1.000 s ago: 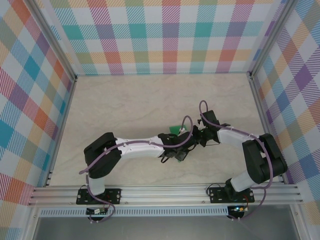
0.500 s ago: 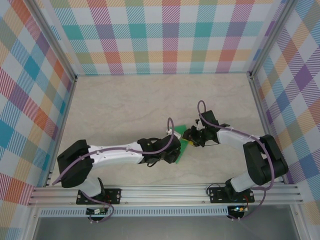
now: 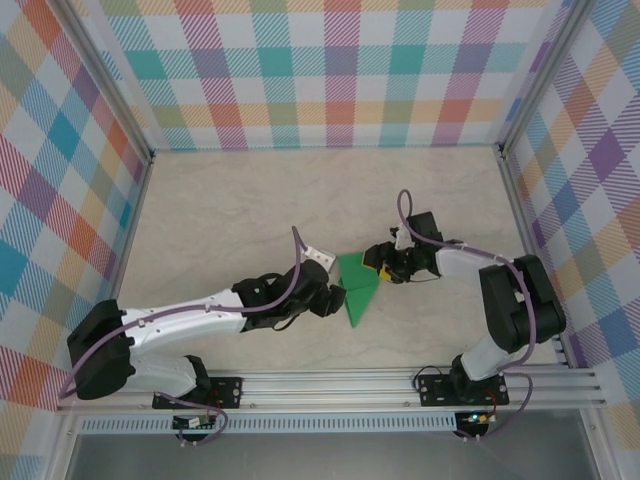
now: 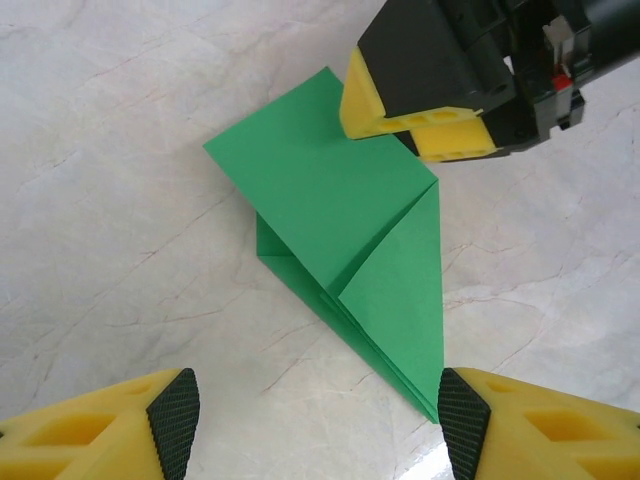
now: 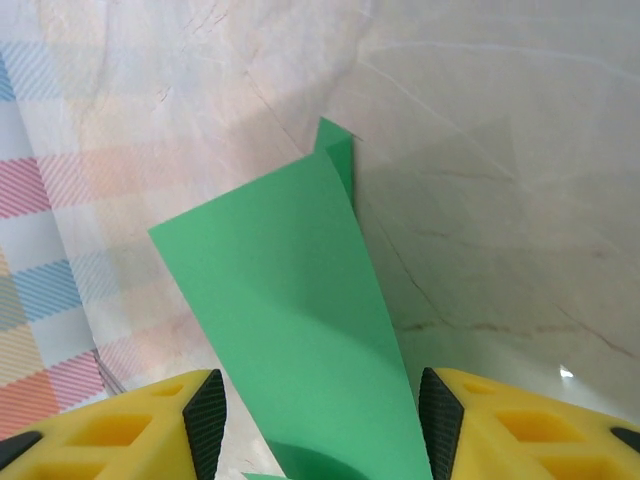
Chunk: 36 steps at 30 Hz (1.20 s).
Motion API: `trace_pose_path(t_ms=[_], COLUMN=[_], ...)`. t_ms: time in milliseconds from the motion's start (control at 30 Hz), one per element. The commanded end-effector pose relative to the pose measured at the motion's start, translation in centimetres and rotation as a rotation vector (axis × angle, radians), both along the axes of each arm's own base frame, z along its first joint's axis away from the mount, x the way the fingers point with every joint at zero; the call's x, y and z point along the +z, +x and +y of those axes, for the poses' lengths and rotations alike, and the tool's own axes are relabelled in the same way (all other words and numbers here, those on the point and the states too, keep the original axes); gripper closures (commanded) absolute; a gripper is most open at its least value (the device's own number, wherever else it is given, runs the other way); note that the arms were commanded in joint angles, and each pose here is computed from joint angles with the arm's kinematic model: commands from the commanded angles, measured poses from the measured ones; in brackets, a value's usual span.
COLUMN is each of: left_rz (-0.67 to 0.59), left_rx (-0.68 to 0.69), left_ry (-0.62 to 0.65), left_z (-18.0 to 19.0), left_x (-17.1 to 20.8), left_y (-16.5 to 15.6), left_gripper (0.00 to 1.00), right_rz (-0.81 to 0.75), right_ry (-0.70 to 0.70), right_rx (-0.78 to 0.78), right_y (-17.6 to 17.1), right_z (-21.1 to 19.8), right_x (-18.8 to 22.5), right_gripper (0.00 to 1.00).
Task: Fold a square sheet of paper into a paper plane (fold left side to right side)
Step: Fold the wing for the fifth time at the center of the table.
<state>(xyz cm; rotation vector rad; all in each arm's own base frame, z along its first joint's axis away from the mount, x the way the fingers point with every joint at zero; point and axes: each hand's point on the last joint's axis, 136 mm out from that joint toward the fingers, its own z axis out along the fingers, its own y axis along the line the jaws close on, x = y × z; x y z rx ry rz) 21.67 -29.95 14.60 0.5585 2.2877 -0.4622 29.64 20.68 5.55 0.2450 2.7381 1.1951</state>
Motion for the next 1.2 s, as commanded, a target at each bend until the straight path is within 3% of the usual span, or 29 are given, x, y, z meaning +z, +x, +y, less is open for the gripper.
trace_pose_path(t_ms=[0, 133, 267, 333, 467, 500, 733, 900, 1167], left_rz=[0.000, -0.006, -0.007, -0.004, 0.007, 0.006, 0.029, 0.044, 0.055], left_rx=[0.010, 0.001, -0.004, -0.016, -0.086, -0.104, -0.196, -0.223, -0.136], left_ry=[-0.053, -0.056, -0.048, -0.046, -0.057, -0.055, 0.046, 0.189, 0.390], left_z=[0.2, 0.6, 0.7, 0.5, -0.6, -1.1, -5.2, -7.7, -8.0], left_x=[0.7, 1.0, 1.2, 1.1, 0.9, 0.9, -0.8, -3.4, -6.5], left_y=[0.0, -0.1, -0.1, -0.2, -0.8, -1.0, -2.7, -3.8, -2.5], left_gripper=[0.33, 0.33, 0.32, 0.32, 0.32, 0.32, 0.30, 0.29, 0.30], right_rz=[-0.111, -0.133, -0.125, -0.134, -0.132, -0.127, -0.023, 0.012, 0.022], right_ry=[0.050, 0.062, 0.066, 0.065, 0.067, 0.070, 0.049, 0.027, 0.028], right_rx=[0.092, 0.117, 0.133, 0.135, 0.126, 0.120, 0.021, 0.000, -0.011], right_y=[1.6, 2.5, 2.9, 2.9, 2.4, 2.2, 0.6, 0.0, -0.1], right_z=[1.0, 1.3, 1.5, 1.4, 1.3, 1.3, 0.4, 0.1, 0.1], right_x=[1.7, 1.8, 1.5, 1.7, 2.3, 2.4, 1.4, 1.3, 1.5], right_gripper=[0.44, 0.46, 0.58, 0.66, 0.97, 1.00, 1.00, 1.00, 1.00])
